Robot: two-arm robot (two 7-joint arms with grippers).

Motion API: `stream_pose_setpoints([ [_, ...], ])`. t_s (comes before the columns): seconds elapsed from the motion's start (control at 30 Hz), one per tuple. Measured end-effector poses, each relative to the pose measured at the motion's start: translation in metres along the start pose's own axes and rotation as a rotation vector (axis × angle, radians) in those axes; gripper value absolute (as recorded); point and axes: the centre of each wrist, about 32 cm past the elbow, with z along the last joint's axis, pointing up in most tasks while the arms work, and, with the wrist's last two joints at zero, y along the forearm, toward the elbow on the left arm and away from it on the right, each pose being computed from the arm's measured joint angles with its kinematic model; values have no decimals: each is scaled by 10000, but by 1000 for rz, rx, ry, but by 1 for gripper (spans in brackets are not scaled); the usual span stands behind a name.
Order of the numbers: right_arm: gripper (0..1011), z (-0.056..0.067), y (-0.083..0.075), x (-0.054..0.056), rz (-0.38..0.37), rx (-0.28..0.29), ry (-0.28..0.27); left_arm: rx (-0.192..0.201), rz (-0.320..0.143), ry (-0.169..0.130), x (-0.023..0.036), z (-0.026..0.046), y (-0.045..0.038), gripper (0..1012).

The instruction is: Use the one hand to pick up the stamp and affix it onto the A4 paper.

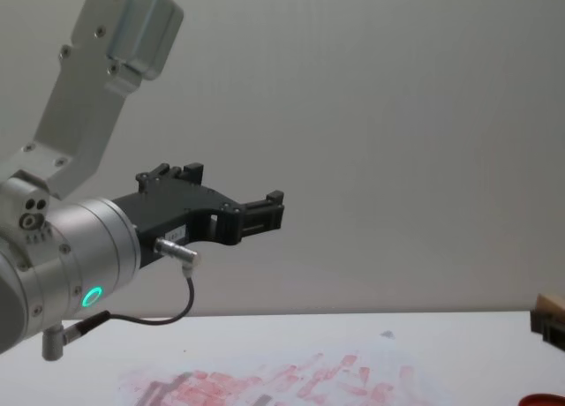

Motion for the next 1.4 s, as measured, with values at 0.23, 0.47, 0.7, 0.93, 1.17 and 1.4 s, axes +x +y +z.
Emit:
stream_pose_setpoints([
  [0.23,219,-11,-6,8,13,-55,-4,0,0,0,0,0,0,1001],
  [0.47,219,-39,-18,4,11,-103,-9,0,0,0,0,0,0,1001],
  [0.7,219,-43,-31,1,-1,-137,-13,0,0,0,0,0,0,1001],
  [0.93,219,-34,-32,1,-7,-155,-15,0,0,0,0,0,0,1001],
  [1.17,344,-29,-31,2,-11,-166,-16,0,0,0,0,0,0,1001],
  [1.4,563,-24,-31,4,-13,-171,-16,0,0,0,0,0,0,1001],
])
